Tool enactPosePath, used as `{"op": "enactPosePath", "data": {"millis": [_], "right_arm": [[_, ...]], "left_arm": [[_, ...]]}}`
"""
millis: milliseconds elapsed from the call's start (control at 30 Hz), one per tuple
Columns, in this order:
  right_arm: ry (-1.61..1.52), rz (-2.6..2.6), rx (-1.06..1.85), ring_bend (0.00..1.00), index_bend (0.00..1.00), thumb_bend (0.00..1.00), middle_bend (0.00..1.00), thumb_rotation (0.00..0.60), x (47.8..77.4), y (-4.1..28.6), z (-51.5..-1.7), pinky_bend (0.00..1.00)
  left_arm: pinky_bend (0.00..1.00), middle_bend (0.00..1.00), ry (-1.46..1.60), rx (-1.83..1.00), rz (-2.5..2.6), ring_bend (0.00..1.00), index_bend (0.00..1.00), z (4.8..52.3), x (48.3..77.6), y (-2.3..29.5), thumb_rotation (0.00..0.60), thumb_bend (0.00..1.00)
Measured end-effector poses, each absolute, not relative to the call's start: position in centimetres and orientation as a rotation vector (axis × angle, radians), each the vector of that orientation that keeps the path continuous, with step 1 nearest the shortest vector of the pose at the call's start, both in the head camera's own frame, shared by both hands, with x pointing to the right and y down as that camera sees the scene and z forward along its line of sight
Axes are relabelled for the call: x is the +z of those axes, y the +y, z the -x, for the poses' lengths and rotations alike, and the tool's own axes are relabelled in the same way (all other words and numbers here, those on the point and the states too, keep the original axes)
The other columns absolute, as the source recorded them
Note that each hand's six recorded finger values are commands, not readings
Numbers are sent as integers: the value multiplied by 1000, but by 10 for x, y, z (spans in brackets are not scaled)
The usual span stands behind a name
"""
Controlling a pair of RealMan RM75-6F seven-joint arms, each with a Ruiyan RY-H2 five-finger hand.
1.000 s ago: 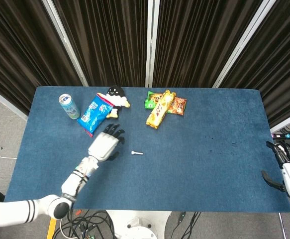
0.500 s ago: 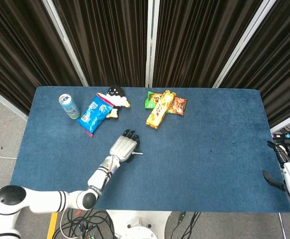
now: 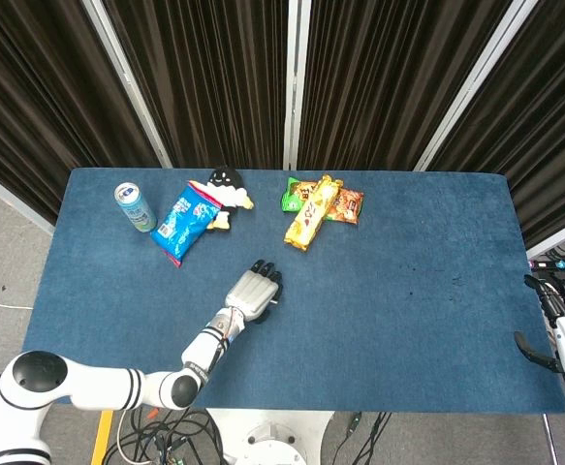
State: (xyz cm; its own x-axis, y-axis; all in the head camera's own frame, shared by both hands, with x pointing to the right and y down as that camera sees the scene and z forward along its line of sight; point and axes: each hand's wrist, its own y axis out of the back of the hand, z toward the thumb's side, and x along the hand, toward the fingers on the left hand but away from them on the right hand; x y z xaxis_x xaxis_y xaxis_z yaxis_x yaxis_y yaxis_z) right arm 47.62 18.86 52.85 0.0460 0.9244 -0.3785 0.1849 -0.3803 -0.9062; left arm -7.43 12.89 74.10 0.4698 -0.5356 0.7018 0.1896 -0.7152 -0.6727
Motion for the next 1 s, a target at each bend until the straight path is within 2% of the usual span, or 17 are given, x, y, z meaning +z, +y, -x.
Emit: {"op": "enactPosePath", "data": {"millis": [567,1000], "right_arm": [[-1136,1646,1399,27,86,230,166,600,528,190,-478,39],[-1139,1643,1397,27,86,230,166,600,527,190,-478,38]], "left_arm": [[0,166,350,-1311,2002,0,538,76,749,125,600,372],[0,168,499,-1291,2142,0,549,78,742,123,600,393]]}}
